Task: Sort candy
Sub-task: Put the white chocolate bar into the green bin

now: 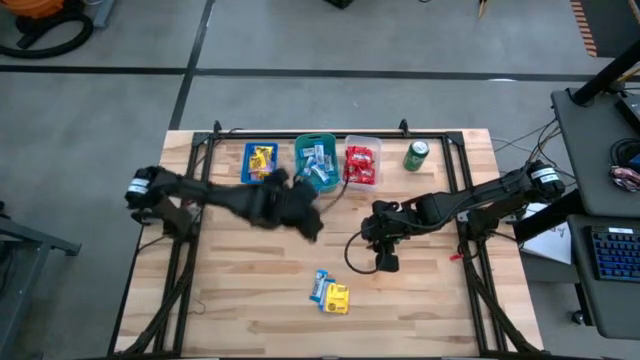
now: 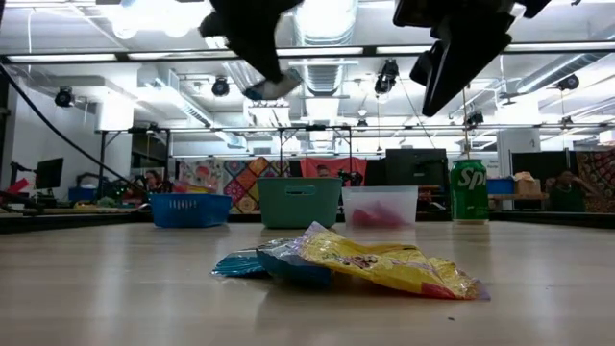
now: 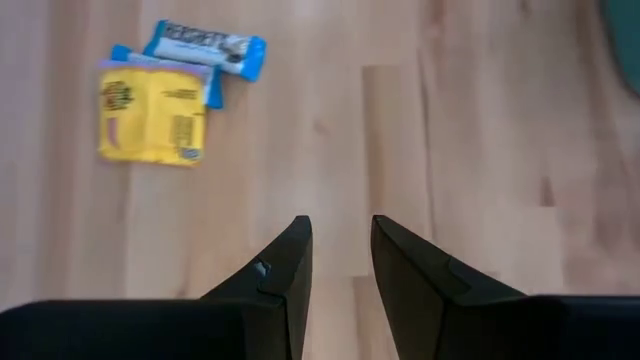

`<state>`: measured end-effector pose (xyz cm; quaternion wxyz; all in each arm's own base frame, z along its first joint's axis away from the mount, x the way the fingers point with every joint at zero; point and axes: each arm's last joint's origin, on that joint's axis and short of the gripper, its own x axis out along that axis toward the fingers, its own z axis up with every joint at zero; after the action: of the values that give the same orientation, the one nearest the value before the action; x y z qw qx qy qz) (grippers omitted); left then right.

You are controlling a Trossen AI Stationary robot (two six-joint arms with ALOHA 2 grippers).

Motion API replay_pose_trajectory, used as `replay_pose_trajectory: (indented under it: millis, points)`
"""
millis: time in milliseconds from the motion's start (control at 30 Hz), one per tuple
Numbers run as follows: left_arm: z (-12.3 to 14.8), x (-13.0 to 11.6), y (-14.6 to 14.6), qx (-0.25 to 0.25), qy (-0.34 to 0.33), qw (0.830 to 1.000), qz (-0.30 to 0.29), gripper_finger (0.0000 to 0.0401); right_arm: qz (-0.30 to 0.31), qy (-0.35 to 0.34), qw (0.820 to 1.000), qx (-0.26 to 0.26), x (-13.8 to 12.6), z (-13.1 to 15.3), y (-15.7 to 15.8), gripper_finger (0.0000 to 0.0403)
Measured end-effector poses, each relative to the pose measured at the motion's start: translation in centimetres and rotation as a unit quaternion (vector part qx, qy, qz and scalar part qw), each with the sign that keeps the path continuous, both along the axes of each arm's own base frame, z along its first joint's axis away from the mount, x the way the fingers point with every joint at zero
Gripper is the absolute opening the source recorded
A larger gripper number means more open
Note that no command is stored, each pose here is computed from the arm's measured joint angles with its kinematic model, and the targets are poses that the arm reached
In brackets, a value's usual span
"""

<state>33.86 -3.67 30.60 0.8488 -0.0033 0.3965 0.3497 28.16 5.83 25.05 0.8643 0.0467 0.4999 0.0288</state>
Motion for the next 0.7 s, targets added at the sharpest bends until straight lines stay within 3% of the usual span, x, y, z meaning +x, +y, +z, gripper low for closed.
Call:
replay_pose_trajectory:
  millis: [167,333,533,700]
  points:
    - [-0.4,1.3,6.0,-0.008,0.000,1.000,-0.029,0.0000,-0.011,-0.004,1.000,-0.025,0.0,0.0,-0.2,0.0100]
    - [-2.7,1.4,11.7,-0.042,-0.038,0.997,-0.050,0.0000,-0.029,-0.007,0.999,-0.041,0.1,0.0,-0.8,0.0100]
    - [-6.0,-0.3,17.5,-0.066,-0.101,0.993,0.012,0.0000,-0.064,-0.008,0.997,-0.041,0.4,0.0,-2.3,0.0100]
    - [-7.8,-1.9,20.1,-0.072,-0.132,0.986,0.070,0.0000,-0.092,-0.009,0.995,-0.035,0.5,0.0,-3.3,0.0100]
